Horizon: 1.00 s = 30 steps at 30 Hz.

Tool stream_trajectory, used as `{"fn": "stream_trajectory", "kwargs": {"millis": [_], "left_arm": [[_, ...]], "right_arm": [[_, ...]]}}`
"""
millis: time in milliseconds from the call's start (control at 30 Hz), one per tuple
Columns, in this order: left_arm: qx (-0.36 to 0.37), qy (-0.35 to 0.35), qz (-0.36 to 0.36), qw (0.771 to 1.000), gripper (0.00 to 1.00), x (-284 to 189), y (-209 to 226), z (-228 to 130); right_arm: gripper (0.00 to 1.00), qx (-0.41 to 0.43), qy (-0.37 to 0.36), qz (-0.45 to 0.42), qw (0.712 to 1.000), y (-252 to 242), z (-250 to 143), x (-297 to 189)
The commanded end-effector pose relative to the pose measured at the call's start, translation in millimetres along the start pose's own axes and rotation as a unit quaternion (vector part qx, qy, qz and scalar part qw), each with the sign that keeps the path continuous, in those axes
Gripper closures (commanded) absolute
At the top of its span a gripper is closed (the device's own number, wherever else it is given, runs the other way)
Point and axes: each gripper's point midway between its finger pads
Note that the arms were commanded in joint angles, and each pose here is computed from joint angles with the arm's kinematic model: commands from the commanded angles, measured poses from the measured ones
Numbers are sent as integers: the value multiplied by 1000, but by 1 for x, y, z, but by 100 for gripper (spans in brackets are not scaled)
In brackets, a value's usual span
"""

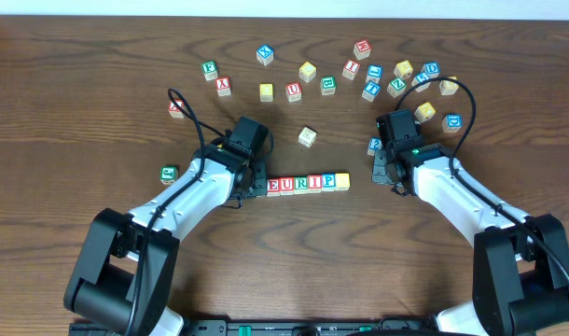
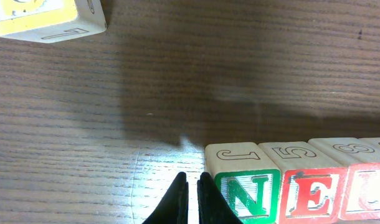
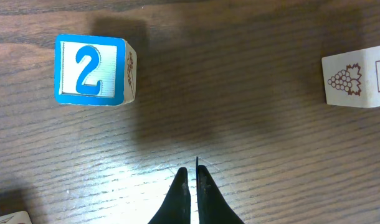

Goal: Spell out NEURIPS

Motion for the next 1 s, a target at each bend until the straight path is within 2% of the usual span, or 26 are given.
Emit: {"fn": "stream_trajectory", "kwargs": {"millis": [0,967], "left_arm": [[3,-24,-5,1000,92,-11,-3,15],[8,-27,-6,1000,92,-11,-3,17]], "right_arm": [[99,-6,1,-12,1000,-6,-1,3],[99,-6,1,-12,1000,-6,-1,3]]}}
Point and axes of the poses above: each gripper's point midway between its finger pads, its own x axis out along the fingers, its own y axis along the line the jaws close on, z = x × y, and after that the axes turned 12 degrees about x, right-handed
